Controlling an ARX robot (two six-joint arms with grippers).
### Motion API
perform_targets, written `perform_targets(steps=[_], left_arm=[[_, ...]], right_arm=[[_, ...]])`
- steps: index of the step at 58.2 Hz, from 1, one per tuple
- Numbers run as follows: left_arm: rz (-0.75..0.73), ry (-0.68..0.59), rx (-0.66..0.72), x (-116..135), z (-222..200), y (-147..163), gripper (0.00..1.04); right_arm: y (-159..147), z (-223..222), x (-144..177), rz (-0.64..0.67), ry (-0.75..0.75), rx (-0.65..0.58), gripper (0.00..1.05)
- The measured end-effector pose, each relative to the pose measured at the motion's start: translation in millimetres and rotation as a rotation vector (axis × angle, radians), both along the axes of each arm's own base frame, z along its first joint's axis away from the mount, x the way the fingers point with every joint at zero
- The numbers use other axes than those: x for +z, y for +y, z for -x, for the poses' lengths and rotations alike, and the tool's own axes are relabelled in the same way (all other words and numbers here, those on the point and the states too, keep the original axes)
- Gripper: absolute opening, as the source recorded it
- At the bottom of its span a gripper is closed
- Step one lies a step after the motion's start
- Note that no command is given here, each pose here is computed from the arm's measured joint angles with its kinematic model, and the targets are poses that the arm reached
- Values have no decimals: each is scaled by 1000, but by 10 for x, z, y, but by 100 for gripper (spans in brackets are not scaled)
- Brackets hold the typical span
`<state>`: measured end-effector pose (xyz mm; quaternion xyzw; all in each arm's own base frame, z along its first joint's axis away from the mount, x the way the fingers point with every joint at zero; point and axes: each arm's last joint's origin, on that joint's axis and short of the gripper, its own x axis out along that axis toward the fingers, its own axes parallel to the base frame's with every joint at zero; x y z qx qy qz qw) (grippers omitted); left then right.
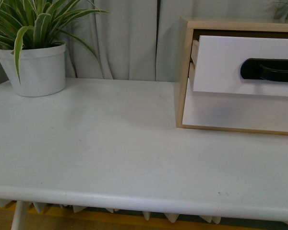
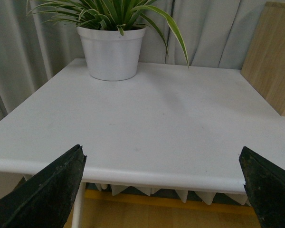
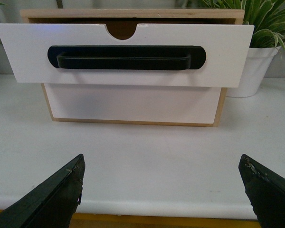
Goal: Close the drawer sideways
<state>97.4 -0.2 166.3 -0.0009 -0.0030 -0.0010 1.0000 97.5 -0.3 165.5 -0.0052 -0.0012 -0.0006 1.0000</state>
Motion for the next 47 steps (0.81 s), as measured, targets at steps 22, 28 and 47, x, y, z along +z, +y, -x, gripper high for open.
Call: perform_targets(steps=[22,28,47], left_arm=[[0,0,0,0,0,0,98],[0,0,0,0,0,0,98],[0,0,0,0,0,0,98]], right_arm=[[0,0,0,0,0,0,95],[0,0,0,0,0,0,95],[0,0,0,0,0,0,95]])
